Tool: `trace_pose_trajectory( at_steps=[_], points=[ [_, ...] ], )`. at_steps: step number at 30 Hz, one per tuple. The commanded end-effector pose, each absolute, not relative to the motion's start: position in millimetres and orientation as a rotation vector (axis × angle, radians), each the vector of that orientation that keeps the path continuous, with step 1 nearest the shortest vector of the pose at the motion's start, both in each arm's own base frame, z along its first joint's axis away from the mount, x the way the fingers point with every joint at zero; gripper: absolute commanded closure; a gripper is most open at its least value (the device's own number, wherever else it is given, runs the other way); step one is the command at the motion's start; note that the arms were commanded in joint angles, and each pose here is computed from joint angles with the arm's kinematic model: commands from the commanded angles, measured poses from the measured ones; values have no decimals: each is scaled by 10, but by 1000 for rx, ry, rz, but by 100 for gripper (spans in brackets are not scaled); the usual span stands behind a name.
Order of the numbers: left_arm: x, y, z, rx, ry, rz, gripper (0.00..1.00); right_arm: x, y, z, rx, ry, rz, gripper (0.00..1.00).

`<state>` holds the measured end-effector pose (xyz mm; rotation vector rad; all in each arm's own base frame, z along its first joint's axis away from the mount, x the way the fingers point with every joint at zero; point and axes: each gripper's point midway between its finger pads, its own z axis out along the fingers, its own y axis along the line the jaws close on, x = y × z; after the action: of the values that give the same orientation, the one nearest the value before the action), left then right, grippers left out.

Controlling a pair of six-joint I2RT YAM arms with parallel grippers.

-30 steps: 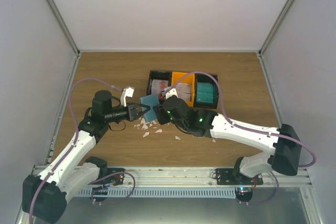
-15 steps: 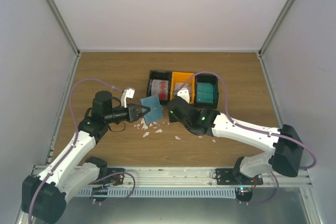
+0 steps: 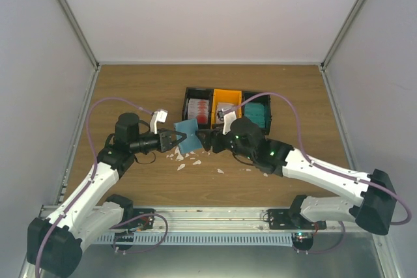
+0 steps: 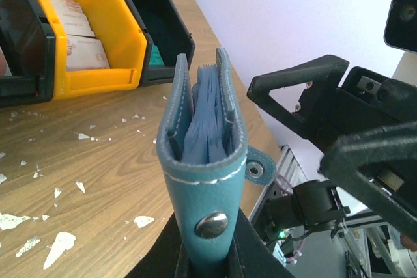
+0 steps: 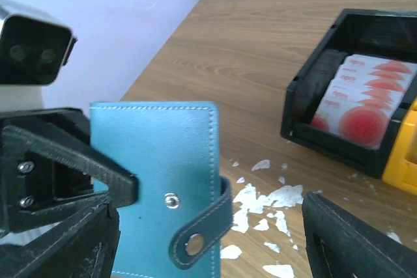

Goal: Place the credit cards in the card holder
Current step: Open the card holder at the center of the board.

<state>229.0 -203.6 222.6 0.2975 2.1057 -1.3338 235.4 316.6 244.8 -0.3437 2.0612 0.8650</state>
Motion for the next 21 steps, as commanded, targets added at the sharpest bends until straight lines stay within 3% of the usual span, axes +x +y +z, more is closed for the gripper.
trace_pose_trajectory(
  at_steps=[1,5,11,16,18,20,21],
  points=[
    [2272,-2076,2344,357,2050,-1346,100,2289,3386,2483,-479,2036,929,23],
    [2272,-2078,2337,357,2054,-1348,100,2380,3362,2196,-472,2154,795,29],
    [2331,-2059,2234,321,2099,-1318,100,2443,3242,1978,-396,2216,693,62],
    [2351,-2065,2162,309,2119,-1323,100,2408,3265,2026,-390,2186,756,83],
    [2355,-2067,2138,306,2126,-1323,100,2384,3287,2059,-399,2170,788,95],
    [2360,-2067,2122,301,2132,-1323,99,2383,3285,2081,-396,2164,796,100],
    [2360,-2066,2103,297,2138,-1322,93,2381,3276,2077,-396,2166,795,100]
  ],
)
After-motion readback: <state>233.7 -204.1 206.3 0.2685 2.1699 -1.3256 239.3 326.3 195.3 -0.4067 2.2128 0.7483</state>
